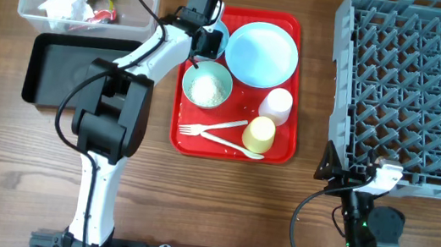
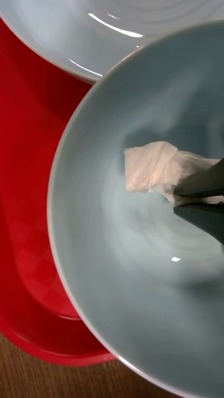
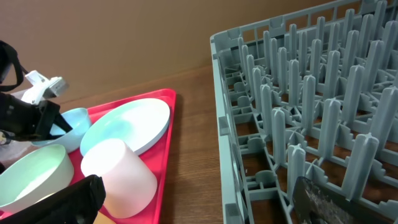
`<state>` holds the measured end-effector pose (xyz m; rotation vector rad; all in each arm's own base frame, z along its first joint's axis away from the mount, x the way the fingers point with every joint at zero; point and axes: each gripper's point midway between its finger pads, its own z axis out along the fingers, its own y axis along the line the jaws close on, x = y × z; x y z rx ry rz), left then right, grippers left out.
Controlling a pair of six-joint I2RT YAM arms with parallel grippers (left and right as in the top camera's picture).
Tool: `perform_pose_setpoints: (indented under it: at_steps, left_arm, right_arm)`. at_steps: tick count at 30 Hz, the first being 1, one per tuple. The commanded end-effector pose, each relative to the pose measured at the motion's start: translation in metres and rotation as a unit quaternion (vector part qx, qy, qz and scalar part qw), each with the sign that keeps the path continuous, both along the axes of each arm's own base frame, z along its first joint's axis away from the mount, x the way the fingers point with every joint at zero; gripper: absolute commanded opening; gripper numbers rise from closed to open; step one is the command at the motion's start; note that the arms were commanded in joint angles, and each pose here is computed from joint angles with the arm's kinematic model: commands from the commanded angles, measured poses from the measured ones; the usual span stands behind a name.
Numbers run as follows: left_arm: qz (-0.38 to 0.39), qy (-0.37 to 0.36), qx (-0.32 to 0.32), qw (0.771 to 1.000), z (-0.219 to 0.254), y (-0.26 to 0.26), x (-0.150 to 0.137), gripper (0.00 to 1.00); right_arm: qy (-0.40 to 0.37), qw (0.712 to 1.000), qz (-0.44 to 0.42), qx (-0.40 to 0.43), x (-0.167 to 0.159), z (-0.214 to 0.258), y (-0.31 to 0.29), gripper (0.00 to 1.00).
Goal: Sort waste into correct bins and load items into the dishwasher rack
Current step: 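Reach the left gripper to the blue bowl and grasp the remaining tissue, then drop the tissue into the clear bin with the left gripper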
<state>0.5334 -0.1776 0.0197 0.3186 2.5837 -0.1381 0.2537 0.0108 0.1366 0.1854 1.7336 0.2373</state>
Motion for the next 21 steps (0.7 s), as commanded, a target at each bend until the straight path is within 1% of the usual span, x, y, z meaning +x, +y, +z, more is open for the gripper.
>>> perform_pose_setpoints:
  at_steps: [1,2,6,9,12,14,17,21]
  left_arm:
    - [-0.006,-0.062,-0.024,0.998,0.072,-0.008,0.006,0.04]
    - [-0.006,-0.081,-0.031,0.996,0.095,-0.008,0.006,0.04]
    - [-0.003,-0.112,-0.040,0.993,0.137,-0.004,0.003,0.04]
    - [0.037,-0.128,-0.006,0.991,0.153,0.026,0.004,0.04]
    - [0.098,-0.134,0.039,0.985,0.154,0.077,0.012,0.04]
    - [0.133,-0.128,0.049,0.982,0.151,0.114,0.016,0.04]
    - [0.218,-0.121,0.037,0.968,0.147,0.180,0.020,0.04]
    - [0.331,-0.113,0.006,0.937,0.136,0.260,0.018,0.04]
  right_arm:
    - [0.003,1.000,0.007,0.007,0.000,-0.002,0.003,1.00]
    - [0.003,1.000,0.007,0.007,0.000,-0.001,0.003,1.00]
    - [0.003,1.000,0.007,0.007,0.000,-0.001,0.003,1.00]
    - [0.003,1.000,0.007,0.006,0.000,-0.002,0.003,1.00]
    - [0.003,1.000,0.007,0.007,0.000,-0.001,0.003,1.00]
    - [0.003,1.000,0.007,0.007,0.000,-0.001,0.003,1.00]
    - [0.003,1.000,0.008,0.007,0.000,-0.002,0.003,1.00]
    - [0.003,1.000,0.008,0.007,0.000,-0.002,0.003,1.00]
